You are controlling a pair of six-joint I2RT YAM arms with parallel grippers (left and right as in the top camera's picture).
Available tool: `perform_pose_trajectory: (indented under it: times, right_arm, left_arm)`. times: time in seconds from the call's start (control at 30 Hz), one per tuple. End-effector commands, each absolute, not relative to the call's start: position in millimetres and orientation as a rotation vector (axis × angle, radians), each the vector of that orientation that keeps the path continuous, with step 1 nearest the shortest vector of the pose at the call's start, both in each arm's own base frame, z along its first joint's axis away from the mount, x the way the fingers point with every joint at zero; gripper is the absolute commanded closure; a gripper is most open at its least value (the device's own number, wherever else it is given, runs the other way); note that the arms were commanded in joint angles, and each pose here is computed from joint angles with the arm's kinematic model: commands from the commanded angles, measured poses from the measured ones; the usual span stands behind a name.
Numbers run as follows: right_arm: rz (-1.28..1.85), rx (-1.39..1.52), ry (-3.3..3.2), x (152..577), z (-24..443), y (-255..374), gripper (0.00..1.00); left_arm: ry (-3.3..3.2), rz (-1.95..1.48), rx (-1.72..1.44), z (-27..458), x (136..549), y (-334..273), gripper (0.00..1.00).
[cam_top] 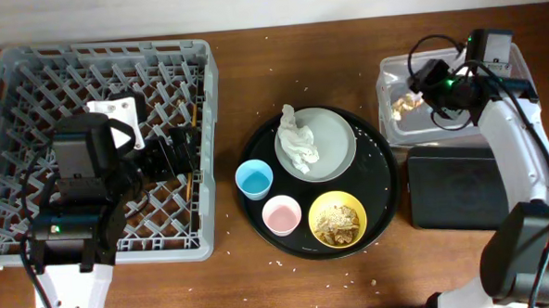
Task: Sort waste into correct bins and load items into the dishwasher rack
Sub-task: 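Pick the white tissue with the right gripper, drop it in the clear bin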
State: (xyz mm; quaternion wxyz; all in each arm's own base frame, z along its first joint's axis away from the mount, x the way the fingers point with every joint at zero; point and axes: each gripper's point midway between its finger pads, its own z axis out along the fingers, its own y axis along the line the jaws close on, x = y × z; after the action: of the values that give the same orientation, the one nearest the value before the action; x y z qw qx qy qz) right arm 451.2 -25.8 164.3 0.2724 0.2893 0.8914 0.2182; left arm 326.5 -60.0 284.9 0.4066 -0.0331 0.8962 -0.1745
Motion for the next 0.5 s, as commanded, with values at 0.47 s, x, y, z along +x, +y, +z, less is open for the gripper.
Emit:
perform_pose_trajectory:
  times: [0.47]
  right_arm:
    - [0.227,-0.185,2.810,400.7,31.9,198.1,0.44]
  left_arm:
    - [2.241,-0.451,-0.082,292.8,327.8,-60.3,0.01]
